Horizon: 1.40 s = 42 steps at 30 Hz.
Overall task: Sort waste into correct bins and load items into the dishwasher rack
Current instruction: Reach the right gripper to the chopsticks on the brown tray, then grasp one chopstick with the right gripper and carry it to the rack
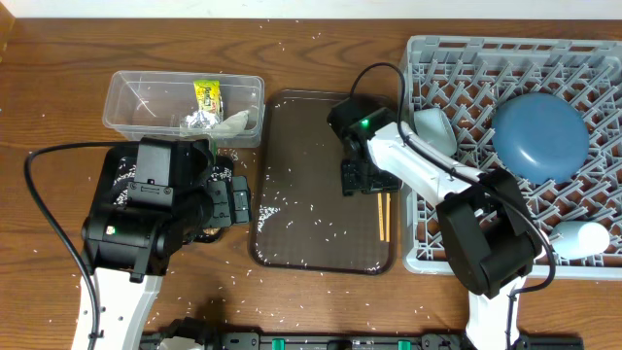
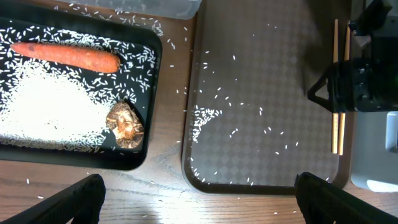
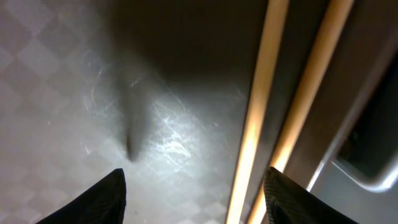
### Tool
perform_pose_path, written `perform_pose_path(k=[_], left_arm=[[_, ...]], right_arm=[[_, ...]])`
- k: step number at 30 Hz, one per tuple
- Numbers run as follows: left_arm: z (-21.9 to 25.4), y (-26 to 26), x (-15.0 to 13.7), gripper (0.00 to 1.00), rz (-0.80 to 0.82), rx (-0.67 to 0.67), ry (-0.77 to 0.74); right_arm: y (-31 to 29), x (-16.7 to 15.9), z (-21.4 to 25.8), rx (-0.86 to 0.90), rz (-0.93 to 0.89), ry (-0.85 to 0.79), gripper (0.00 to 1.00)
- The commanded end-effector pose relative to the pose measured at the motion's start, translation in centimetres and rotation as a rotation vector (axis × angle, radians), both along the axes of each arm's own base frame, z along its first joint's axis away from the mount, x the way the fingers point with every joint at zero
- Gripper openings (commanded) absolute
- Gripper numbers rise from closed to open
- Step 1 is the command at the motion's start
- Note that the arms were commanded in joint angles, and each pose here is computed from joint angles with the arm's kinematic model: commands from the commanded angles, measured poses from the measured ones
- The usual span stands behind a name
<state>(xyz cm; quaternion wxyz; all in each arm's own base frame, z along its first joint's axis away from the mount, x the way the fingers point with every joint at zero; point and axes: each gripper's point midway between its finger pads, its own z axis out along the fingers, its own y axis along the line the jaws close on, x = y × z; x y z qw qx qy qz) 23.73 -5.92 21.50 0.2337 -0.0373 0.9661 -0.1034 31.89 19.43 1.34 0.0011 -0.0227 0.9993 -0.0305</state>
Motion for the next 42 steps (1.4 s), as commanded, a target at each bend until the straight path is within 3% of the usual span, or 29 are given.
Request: perform_pose_path(k=[1, 8, 12, 14, 20, 28, 36, 42], left_arm=[[0.1, 0.0, 0.0, 0.98, 0.005, -0.011, 0.003], [0.1, 0.0, 0.0, 0.98, 0.005, -0.011, 0.003], [0.1, 0.0, 0.0, 0.98, 0.005, -0.011, 0.003], [0.1, 0.0, 0.0, 0.98, 0.005, -0.011, 0.003], [0.1, 0.0, 0.0, 0.98, 0.005, -0.011, 0.003], [0.1, 0.0, 0.0, 0.98, 0.005, -0.011, 0.003], [0.1, 0.0, 0.0, 0.98, 0.005, -0.011, 0.003], [0.1, 0.0, 0.0, 0.98, 0.005, -0.011, 0.003]], right_arm=[[-0.7, -0.8, -1.0, -0.015, -0.026, 0.003, 0.62], [-1.3, -2.7, -3.0, -0.010, -0.062, 0.052, 0.50], [1.1, -3.0, -2.7, 0.106, 0.046, 0.074, 0.14], [1.5, -3.0, -2.4, 0.115, 0.051, 0.067, 0.01], [2.5, -1.6, 1.2, 0.174, 0.061, -0.026, 0.01], [1.9, 0.2, 11.9, 0.284, 0.143, -0.297, 0.01], [-9.1, 1.5, 18.0, 0.075, 0.022, -0.482, 0.01], [-17.4, 2.5, 17.0, -0.029, -0.094, -0.438, 0.01]])
